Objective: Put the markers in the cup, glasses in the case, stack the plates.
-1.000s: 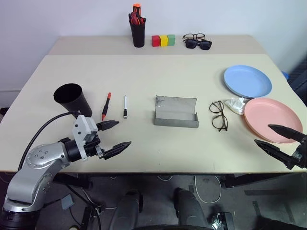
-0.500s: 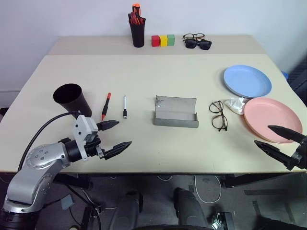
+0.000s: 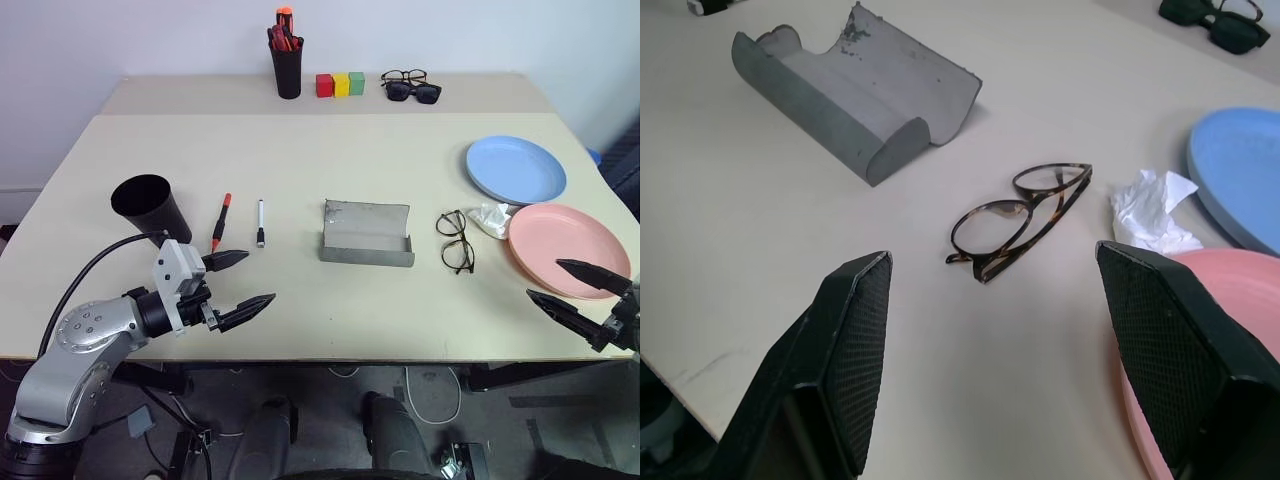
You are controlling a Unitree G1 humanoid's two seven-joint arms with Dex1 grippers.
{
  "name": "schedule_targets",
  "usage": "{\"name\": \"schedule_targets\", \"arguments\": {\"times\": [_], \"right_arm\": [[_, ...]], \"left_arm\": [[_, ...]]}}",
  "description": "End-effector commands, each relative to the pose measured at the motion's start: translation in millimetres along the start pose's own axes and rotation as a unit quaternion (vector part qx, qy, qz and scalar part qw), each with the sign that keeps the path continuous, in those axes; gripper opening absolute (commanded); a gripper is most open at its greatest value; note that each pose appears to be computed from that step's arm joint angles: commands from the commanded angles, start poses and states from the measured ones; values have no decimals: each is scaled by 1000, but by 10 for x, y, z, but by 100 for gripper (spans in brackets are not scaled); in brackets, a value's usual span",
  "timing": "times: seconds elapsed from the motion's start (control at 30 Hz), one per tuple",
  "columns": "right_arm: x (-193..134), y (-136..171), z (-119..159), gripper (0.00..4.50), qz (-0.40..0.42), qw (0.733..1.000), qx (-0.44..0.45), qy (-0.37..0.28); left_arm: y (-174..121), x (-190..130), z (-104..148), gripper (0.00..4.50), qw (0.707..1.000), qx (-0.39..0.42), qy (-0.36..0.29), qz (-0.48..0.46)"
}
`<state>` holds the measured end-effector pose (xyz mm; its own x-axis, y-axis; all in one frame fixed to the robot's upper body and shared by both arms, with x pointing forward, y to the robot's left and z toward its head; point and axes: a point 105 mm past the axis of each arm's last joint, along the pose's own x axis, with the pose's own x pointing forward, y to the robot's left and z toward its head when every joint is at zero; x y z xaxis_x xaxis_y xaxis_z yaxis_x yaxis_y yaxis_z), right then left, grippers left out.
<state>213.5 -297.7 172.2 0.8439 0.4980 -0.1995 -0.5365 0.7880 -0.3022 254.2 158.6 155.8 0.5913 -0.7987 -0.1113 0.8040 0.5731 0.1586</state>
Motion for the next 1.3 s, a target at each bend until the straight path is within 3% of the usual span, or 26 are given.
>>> {"name": "schedule_targets", "arguments": {"times": [0.03,0.2,0.3,0.5,0.93,1.27,1.3], "right_arm": [[61,21,114,331,11,1000,-11,-27],[382,142,311,331,76,994,-11,-83],[575,259,376,331,122,987,-17,-101],[910,404,545,331,180,973,-34,-140],[1030,425,611,331,201,966,-48,-157],[999,414,583,331,189,968,-47,-157],[994,418,577,333,188,969,-47,-157]], "left_arm": [[173,101,145,450,998,-2,-20,67],[430,522,216,450,981,-42,8,188],[546,770,140,450,967,-52,76,236],[730,1078,54,450,930,-130,138,316],[1033,1078,8,450,869,-231,217,380],[911,1234,-251,450,838,-299,297,346],[903,1260,-259,424,838,-300,299,345]]}}
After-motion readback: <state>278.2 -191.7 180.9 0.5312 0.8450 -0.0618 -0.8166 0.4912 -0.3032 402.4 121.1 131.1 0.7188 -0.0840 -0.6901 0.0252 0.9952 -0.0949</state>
